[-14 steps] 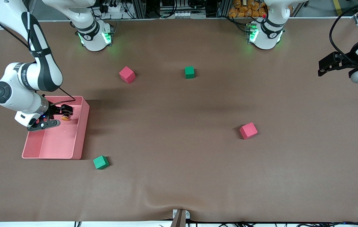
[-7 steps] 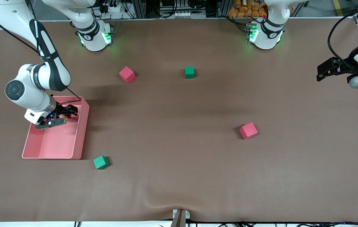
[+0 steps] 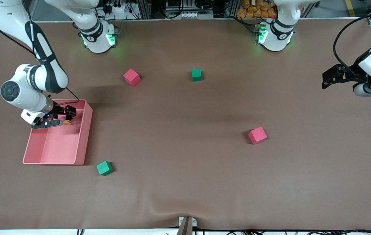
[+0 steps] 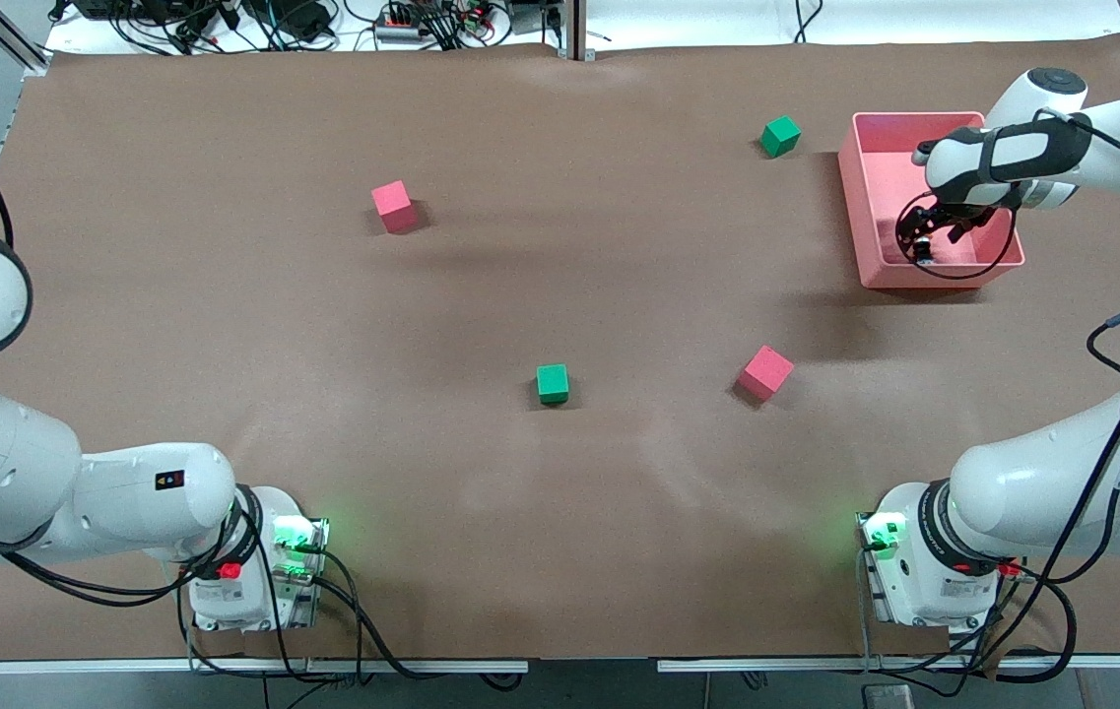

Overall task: Place and upright button with both arms
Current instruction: 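Lower the right gripper into the tray over the yellow button, then close the right gripper on the yellow button's base, then lift the button out and carry it to the table middle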

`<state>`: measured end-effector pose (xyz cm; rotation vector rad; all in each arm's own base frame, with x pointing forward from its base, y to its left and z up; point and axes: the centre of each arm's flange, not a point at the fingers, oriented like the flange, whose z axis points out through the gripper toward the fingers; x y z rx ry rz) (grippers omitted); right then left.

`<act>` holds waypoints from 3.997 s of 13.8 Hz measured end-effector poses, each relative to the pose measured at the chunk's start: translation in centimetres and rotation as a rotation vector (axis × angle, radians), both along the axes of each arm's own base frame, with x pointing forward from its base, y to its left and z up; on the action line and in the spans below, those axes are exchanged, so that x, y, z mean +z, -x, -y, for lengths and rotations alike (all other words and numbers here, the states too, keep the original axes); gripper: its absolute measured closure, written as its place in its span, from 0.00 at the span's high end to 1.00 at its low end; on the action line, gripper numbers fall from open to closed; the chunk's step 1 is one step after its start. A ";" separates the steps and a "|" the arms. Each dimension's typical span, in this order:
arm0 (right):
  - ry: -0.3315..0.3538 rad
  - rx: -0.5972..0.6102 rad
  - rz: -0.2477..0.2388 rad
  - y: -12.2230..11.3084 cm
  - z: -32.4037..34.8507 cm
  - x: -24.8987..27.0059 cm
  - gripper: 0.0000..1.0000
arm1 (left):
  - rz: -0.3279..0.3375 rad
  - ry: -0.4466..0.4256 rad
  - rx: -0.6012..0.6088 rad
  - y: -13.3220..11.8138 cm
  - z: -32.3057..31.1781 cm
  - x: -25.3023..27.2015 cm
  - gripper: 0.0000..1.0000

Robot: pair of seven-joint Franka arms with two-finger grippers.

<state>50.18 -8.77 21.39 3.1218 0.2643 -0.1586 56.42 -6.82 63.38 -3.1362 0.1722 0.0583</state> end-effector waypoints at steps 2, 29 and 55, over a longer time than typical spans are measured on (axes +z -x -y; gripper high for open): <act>-0.001 -0.004 -0.004 0.2 -0.1 -0.2 1.00 | -0.002 0.000 0.001 -0.1 0.0 -0.1 1.00; 0.008 -0.046 -0.017 2.0 0.1 -5.8 1.00 | 0.015 0.007 0.005 -0.9 -0.2 -0.8 1.00; 0.019 0.074 0.264 -5.3 -5.4 7.6 0.48 | -0.005 0.002 0.016 -0.8 -0.9 -1.0 1.00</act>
